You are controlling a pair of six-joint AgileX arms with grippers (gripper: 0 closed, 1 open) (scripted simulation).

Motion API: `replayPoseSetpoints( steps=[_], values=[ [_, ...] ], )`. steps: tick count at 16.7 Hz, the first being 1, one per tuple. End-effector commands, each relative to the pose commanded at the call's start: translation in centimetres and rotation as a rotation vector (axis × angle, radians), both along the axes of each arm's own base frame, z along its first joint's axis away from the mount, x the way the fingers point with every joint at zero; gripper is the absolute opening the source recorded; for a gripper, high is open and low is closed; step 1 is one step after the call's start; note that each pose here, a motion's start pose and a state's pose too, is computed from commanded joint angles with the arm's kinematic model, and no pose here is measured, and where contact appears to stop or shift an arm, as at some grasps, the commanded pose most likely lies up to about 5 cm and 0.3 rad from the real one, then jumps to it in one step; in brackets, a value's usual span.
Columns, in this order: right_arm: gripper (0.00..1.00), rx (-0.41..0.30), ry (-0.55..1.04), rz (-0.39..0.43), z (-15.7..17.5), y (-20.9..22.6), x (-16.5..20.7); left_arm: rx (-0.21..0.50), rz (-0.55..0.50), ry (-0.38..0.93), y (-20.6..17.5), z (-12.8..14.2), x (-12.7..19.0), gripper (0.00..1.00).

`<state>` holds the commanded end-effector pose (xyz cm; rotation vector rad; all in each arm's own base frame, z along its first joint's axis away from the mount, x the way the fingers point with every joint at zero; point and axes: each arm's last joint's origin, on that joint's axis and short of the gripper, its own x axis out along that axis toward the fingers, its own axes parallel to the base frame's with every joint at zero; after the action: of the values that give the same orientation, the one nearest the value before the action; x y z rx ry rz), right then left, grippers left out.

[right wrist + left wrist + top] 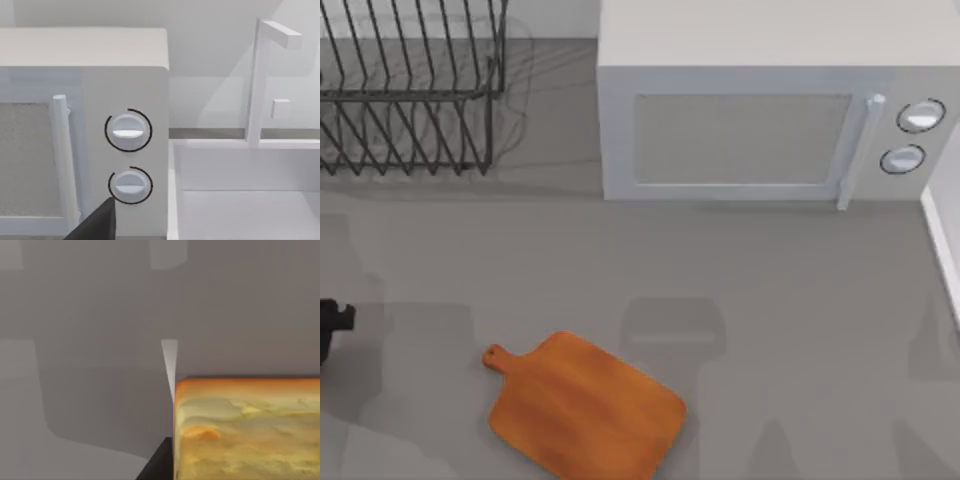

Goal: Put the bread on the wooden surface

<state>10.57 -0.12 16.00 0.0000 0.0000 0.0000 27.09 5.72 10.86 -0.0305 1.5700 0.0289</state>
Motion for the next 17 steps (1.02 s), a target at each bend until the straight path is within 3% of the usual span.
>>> replayPoseSetpoints(
  steps=[2, 3, 12, 17],
  values=[
    [1.00, 0.000, 0.000, 0.000, 0.0, 0.0, 0.0, 0.000, 0.000, 0.000, 0.0, 0.0, 0.0, 0.02],
    [1.00, 0.000, 0.000, 0.000, 0.0, 0.0, 0.0, 0.000, 0.000, 0.000, 0.0, 0.0, 0.0, 0.00],
    [1.00, 0.000, 0.000, 0.000, 0.0, 0.0, 0.0, 0.001, -0.001, -0.013, 0.0, 0.6, 0.1, 0.00],
    [1.00, 0.000, 0.000, 0.000, 0.0, 0.0, 0.0, 0.000, 0.000, -0.006, 0.2, 4.3, 0.7, 0.00]
  ],
)
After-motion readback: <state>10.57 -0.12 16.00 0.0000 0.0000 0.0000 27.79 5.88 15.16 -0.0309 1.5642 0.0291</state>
